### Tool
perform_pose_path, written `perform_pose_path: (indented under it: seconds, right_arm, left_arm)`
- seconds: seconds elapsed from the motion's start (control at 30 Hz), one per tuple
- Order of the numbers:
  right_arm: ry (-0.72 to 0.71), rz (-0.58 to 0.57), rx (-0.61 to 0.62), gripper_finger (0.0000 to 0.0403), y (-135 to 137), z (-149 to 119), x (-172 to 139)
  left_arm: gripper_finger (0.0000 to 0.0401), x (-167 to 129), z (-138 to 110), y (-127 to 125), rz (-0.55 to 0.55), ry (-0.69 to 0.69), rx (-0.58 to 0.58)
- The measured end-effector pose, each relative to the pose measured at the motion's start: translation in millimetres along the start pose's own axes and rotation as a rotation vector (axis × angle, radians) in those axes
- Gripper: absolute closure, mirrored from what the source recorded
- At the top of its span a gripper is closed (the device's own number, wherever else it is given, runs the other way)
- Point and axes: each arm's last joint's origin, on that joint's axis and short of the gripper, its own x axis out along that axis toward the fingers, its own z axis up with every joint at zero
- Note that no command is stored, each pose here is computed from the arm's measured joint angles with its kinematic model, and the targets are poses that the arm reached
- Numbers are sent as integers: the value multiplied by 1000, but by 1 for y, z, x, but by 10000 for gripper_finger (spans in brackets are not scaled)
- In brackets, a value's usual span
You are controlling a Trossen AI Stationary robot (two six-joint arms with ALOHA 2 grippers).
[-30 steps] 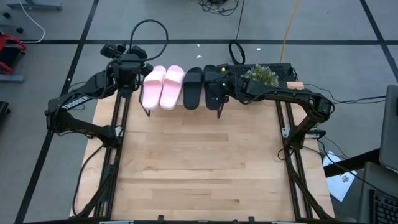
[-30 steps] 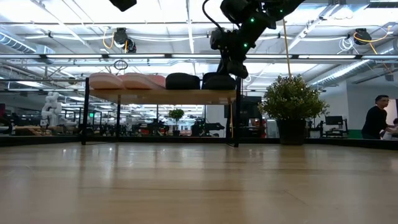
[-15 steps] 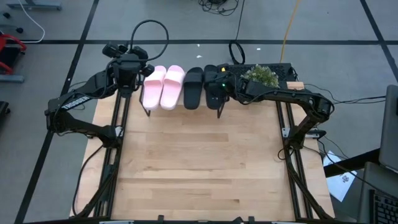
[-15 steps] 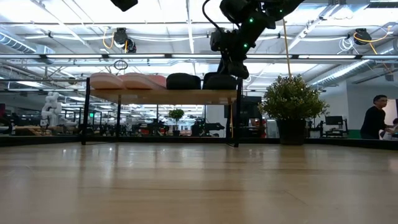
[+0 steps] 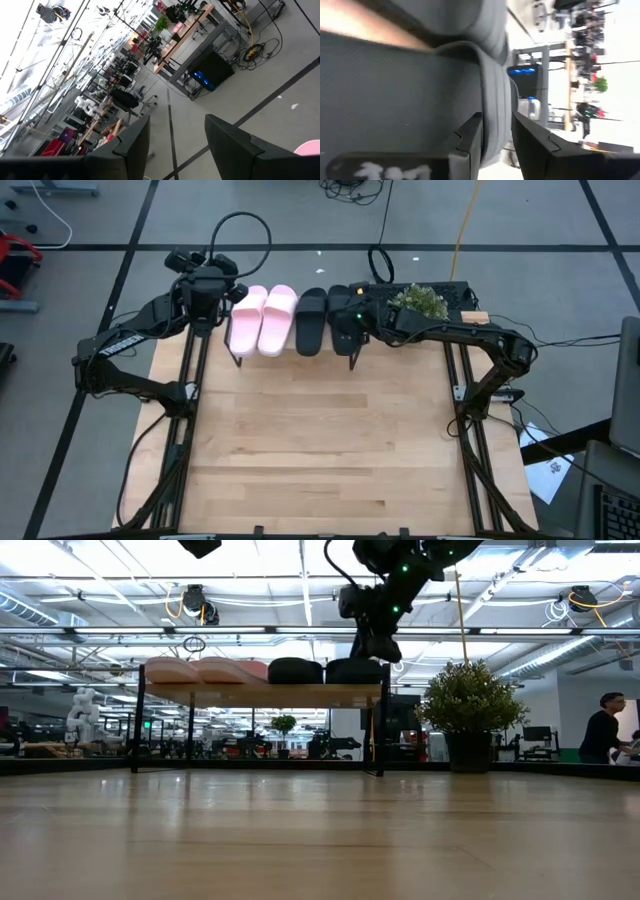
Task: Pick and place slides into the shelf
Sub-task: Put the black slipper on the shelf, then return to Home Position
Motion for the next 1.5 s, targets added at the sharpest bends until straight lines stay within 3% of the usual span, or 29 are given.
perform_pose_path:
  seconds: [0.1,0.97,1.5]
  right_arm:
    - [14,43,-8,307,4,-3,0]
    - [49,40,-4,307,5,-4,-1]
    - [1,62,-18,307,18,12,-13]
  left_arm:
    - [203,0,0,0,0,0,2]
    - [203,0,0,0,0,0,2]
    - [203,0,0,0,0,0,-6]
